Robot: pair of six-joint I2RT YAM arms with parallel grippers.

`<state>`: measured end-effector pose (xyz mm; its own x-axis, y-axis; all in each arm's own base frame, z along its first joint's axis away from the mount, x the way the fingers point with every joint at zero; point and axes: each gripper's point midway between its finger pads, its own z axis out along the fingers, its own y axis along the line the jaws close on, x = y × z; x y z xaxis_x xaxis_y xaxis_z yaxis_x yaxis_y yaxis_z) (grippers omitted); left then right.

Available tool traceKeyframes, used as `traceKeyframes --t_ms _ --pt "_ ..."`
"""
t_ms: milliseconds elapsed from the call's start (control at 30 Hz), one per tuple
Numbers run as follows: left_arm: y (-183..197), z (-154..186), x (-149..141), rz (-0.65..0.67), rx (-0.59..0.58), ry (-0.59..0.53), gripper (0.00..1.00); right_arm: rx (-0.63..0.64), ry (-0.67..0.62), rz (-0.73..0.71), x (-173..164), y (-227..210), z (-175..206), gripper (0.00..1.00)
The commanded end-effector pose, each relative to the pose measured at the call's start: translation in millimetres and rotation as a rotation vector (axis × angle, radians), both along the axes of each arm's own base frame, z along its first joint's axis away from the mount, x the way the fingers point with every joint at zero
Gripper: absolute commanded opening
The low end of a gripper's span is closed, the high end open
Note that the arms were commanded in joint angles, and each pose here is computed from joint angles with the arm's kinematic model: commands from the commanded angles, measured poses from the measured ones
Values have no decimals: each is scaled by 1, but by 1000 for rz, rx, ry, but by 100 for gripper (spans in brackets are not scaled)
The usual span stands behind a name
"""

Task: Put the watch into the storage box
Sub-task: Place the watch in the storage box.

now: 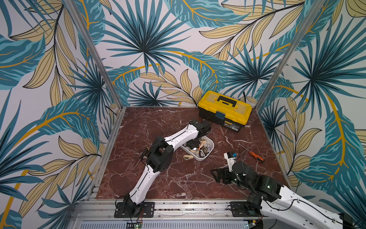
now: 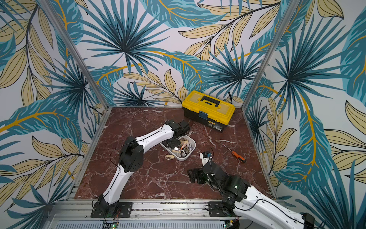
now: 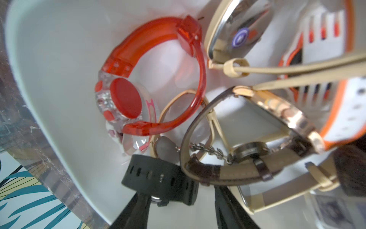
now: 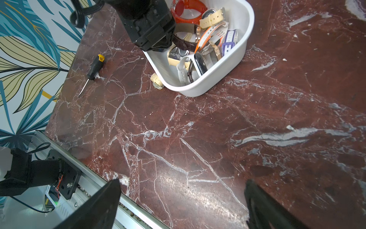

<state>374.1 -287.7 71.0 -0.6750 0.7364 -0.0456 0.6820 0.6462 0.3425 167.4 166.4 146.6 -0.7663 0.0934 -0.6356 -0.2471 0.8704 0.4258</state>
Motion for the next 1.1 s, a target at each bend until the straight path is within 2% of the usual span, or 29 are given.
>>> traceKeyframes --t_ms 0,167,300,367,467,533,600,633,700,800,1067 --pt "0 52 -1 24 -71 -79 58 22 -32 13 3 5 13 100" --pt "2 95 -7 70 -199 -136 64 41 -49 10 4 6 20 100" --pt "10 133 -14 151 -418 -175 72 68 -58 12 7 11 25 100" --pt "8 154 -24 151 -555 -198 75 70 -51 16 9 16 26 100" --pt "4 187 -55 109 -793 -225 82 69 -17 47 15 34 26 100" --pt "9 204 -80 86 -933 -249 92 80 17 64 21 52 23 100" --pt "16 215 -104 52 -1050 -278 100 75 55 75 28 69 16 100" --pt "21 220 -115 41 -1101 -307 100 58 83 76 33 77 9 100" --pt "34 219 -137 37 -1170 -321 100 14 149 85 40 93 -5 99" --pt "56 214 -166 58 -1226 -337 100 -21 238 93 50 119 -24 93" --pt "102 192 -209 157 -1248 -347 100 2 327 -32 75 151 -51 86"
